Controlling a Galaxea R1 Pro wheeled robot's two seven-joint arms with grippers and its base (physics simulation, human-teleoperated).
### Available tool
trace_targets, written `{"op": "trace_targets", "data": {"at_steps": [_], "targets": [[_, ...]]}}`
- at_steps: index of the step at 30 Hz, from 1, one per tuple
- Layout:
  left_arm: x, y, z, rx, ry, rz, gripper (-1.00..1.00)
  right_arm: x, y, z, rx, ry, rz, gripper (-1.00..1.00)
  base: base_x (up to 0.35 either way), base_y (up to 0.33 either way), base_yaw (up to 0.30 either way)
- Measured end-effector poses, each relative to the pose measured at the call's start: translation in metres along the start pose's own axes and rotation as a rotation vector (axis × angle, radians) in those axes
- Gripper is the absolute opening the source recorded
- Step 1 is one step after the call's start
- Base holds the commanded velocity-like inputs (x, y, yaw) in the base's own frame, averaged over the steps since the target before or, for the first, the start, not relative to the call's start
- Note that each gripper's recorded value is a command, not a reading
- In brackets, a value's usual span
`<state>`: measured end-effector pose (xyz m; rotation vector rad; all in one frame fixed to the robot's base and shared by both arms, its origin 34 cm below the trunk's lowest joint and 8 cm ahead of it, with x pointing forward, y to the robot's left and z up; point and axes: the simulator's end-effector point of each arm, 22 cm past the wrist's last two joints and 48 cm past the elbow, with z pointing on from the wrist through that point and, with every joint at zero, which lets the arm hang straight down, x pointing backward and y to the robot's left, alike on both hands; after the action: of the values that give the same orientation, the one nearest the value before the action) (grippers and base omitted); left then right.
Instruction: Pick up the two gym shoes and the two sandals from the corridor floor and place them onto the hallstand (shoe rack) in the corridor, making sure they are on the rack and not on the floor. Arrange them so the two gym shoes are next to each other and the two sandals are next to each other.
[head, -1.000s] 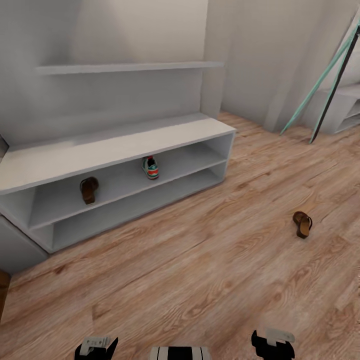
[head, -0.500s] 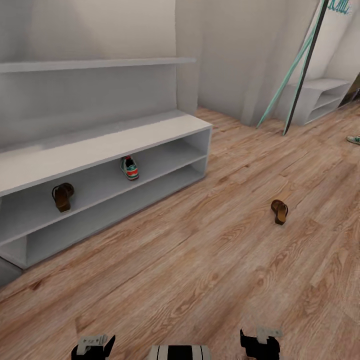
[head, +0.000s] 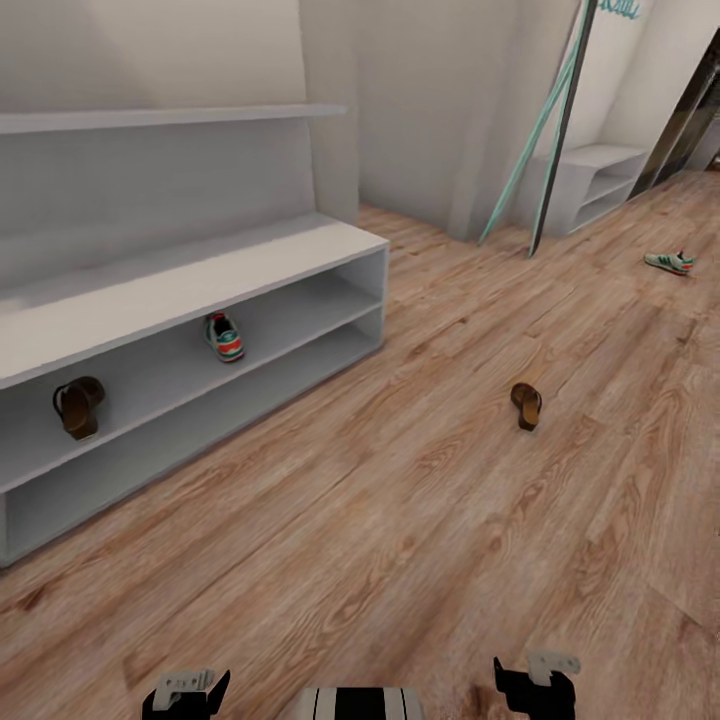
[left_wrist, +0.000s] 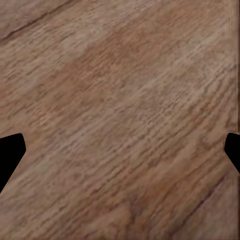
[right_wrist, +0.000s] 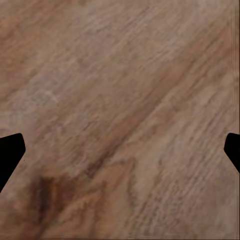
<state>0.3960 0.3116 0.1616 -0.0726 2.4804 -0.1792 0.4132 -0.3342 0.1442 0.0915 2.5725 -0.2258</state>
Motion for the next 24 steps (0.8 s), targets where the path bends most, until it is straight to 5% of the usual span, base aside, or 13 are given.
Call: {"op": "trace_targets", "data": {"at_steps": [6,24], "targets": [[0.003,0.0,0.0,0.0,0.007,-0.001,1.0,0.003,-0.024,0.002,0.052,0.009,0.056,1.0,0.0,0.0,-0.209],[0.013,0.0,0.001,0.0,0.028,-0.003,1.0,0.013,-0.033,0.004,0.068,0.029,0.059,1.0,0.023,0.0,-0.218]]}}
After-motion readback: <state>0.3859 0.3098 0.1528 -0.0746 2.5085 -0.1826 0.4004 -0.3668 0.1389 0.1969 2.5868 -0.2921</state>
